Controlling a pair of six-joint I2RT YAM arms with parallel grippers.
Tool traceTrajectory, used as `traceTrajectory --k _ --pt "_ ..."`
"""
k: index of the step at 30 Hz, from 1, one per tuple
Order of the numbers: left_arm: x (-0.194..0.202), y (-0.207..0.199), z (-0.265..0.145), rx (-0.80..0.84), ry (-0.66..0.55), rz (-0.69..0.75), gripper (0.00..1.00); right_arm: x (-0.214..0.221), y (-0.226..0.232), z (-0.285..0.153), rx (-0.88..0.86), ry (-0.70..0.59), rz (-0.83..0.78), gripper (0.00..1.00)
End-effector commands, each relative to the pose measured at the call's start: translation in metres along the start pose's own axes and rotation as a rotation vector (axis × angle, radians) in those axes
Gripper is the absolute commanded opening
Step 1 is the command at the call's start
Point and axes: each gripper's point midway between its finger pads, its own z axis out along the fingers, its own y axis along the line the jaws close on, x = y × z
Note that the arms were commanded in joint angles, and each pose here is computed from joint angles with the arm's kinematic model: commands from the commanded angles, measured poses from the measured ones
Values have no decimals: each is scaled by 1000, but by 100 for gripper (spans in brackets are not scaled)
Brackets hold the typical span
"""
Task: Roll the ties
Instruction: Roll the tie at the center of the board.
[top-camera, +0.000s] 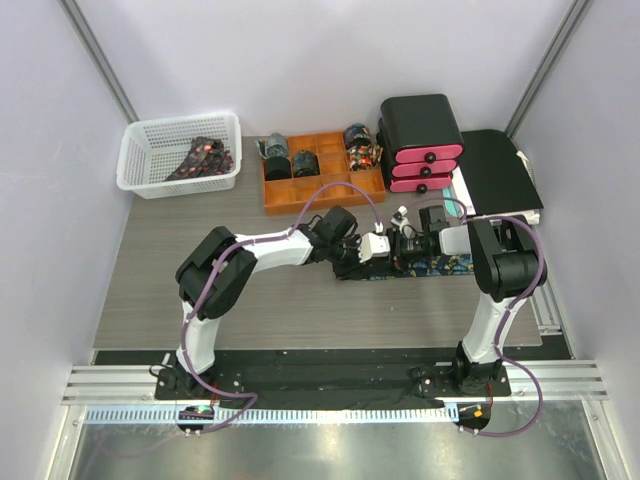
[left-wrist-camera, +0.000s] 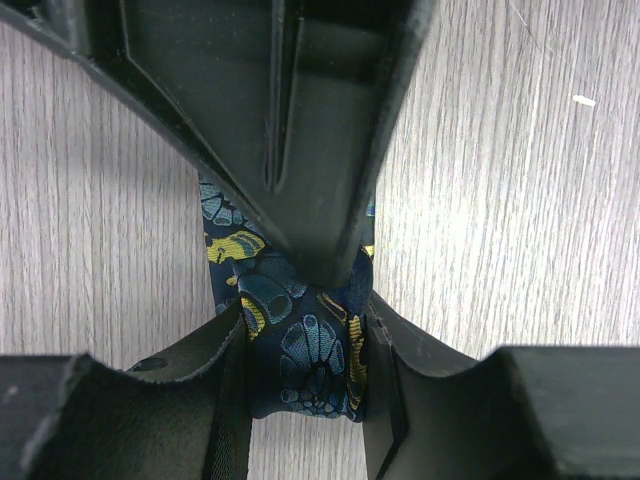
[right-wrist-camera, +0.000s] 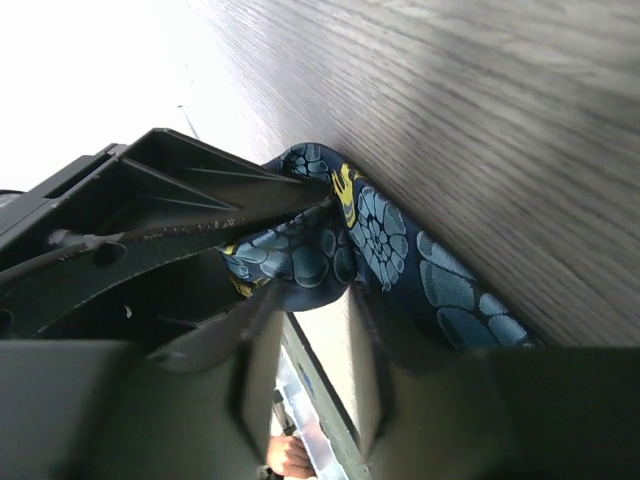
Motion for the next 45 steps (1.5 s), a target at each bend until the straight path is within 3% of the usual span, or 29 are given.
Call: traceTrajectory --k 1,5,15,17,19,22,24,27,28,30,31,32,35,36,40,45 --pt "97 -51 3 145 301 -201 13 -5 17 -2 -13 -30 -63 45" --pt "97 -51 4 146 302 -203 13 -9 26 5 -38 -38 -77 50" --pt "101 -54 4 157 312 -210 13 -12 42 5 -70 -53 -122 49" --pt "100 -55 5 158 310 -209 13 -13 37 7 -51 -57 -121 34" --pt "99 -54 4 155 309 -210 13 -8 24 11 -23 -40 -100 9" --pt "100 -53 3 154 304 -226 15 -1 1 14 24 -3 -66 1" --pt "97 -51 1 155 284 -257 18 0 -13 13 72 -6 -44 1" --pt "80 -46 -7 161 183 -281 40 4 -35 11 116 3 15 1" --pt "82 -50 -10 168 161 -293 53 4 -40 9 118 0 25 1" --pt "50 -37 -22 133 15 -272 64 8 -50 10 133 11 62 1" --pt "52 -41 -25 131 -7 -278 71 7 -53 8 136 10 73 1" --pt "29 -29 -33 87 -105 -228 74 10 -57 9 139 20 90 1" --pt "21 -29 -40 41 -214 -195 81 13 -66 10 156 39 117 1" --pt "2 -20 -46 -3 -303 -142 83 17 -69 9 169 51 137 1" --pt "6 -19 -39 -33 -374 -109 91 16 -73 10 188 74 147 1" --pt "7 -14 -21 -76 -414 -78 91 18 -76 10 199 90 160 1"
